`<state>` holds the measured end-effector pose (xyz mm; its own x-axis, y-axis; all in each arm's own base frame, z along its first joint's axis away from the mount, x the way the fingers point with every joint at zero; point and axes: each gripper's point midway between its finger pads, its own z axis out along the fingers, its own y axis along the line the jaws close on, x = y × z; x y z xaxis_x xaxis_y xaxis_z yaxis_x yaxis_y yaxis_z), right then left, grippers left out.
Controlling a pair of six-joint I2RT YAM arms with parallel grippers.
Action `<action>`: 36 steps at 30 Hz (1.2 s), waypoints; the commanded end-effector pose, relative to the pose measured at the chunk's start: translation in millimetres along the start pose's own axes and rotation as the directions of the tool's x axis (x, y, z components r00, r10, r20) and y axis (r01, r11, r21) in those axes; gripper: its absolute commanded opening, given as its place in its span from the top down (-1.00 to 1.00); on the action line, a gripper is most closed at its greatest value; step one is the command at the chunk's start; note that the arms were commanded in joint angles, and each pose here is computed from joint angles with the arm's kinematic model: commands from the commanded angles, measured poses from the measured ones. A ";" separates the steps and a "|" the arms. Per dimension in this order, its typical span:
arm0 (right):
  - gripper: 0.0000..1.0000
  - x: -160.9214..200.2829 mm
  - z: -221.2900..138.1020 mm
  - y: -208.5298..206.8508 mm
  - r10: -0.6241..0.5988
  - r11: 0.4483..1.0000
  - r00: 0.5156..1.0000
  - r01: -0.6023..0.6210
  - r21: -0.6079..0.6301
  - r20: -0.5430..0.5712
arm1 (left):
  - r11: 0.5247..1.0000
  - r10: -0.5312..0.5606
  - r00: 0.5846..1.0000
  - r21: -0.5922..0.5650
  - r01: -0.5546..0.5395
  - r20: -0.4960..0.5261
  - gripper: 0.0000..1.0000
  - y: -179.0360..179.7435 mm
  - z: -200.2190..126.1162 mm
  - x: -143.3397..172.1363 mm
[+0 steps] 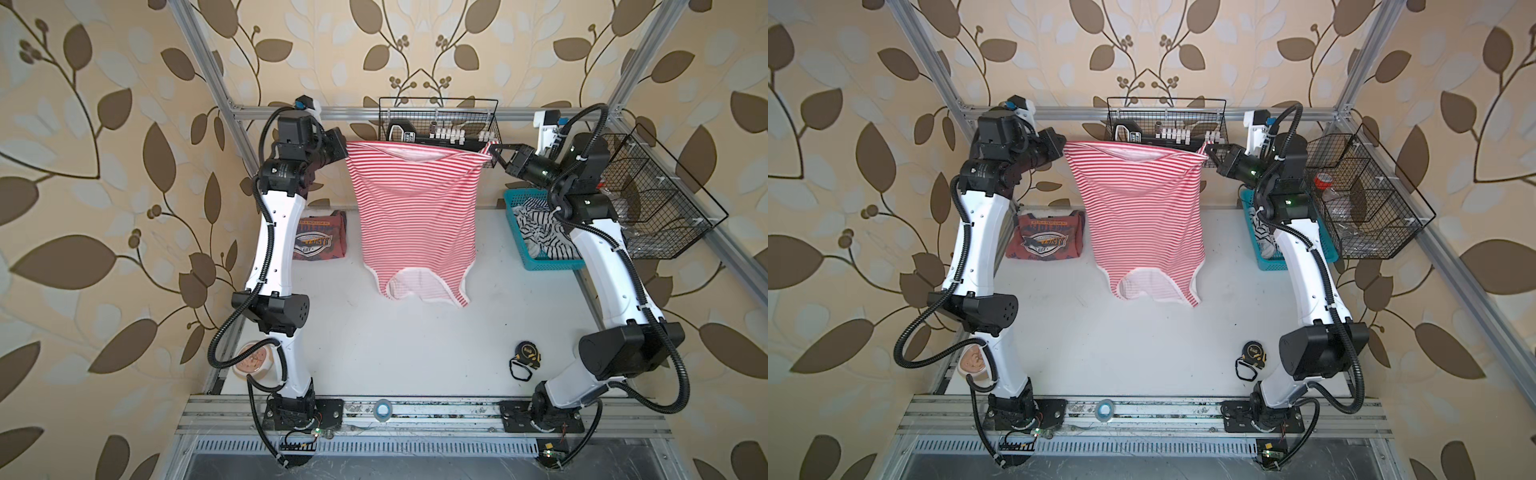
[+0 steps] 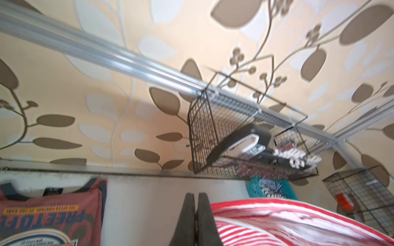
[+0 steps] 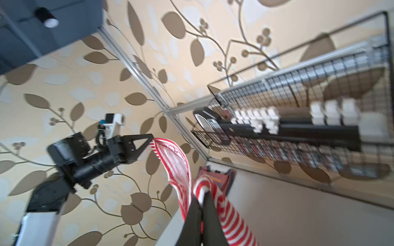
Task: Fold and stack tank tops
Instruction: Smooth out the tank top at the center of the table.
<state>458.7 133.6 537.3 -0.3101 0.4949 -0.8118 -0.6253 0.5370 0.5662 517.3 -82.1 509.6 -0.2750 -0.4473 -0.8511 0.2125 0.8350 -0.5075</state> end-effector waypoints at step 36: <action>0.44 404.5 -259.8 -45.0 0.486 0.788 0.667 -0.057 0.613 -0.564 | 0.985 -0.024 0.693 0.103 0.141 -0.720 0.22 0.3 -248.3 434.1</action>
<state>188.9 143.2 150.2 -0.9030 0.1960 -0.3822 -0.0951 0.7764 0.6230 181.0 -189.4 184.2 -0.8324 -0.1368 -0.5370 0.2771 0.7365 -0.6171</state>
